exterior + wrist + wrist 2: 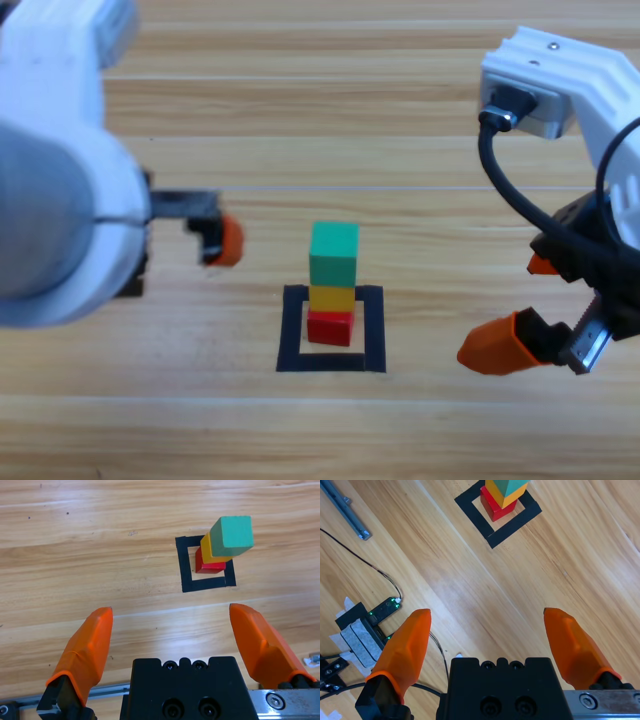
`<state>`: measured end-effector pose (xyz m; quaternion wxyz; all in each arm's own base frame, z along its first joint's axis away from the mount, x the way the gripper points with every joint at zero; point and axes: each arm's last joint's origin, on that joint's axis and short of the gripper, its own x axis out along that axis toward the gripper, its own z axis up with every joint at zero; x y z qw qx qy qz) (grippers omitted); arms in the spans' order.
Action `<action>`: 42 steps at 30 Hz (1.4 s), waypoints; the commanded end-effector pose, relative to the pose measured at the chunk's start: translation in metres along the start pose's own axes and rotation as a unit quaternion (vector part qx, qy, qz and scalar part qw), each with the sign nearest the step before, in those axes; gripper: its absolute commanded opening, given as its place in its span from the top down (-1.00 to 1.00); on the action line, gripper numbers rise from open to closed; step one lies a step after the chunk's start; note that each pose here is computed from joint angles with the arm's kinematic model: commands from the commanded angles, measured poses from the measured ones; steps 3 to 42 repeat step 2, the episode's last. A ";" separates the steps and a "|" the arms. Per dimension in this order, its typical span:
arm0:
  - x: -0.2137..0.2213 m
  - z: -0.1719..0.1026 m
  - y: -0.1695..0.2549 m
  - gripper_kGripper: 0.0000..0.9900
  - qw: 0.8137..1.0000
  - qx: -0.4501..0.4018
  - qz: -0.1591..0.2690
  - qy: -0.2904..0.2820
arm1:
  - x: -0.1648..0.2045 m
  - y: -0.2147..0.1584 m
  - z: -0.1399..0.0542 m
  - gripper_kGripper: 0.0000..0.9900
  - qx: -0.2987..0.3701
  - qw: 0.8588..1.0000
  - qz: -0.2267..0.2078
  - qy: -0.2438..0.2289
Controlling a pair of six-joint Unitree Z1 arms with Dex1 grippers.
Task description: Stack the blocks in the rectangular block: red at the bottom, yellow in the middle, green on top
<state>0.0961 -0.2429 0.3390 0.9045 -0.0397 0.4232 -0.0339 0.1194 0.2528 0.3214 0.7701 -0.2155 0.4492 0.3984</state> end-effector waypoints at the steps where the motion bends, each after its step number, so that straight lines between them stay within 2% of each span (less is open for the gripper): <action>1: -0.009 -0.007 0.019 -1.00 1.000 0.013 -0.020 -0.012 | 0.012 0.007 0.001 -1.00 -0.013 1.000 -0.004 0.007; 42: -0.011 -0.007 0.022 -1.00 1.000 0.012 -0.021 -0.014 | 0.013 0.007 0.001 -1.00 -0.013 1.000 -0.004 0.007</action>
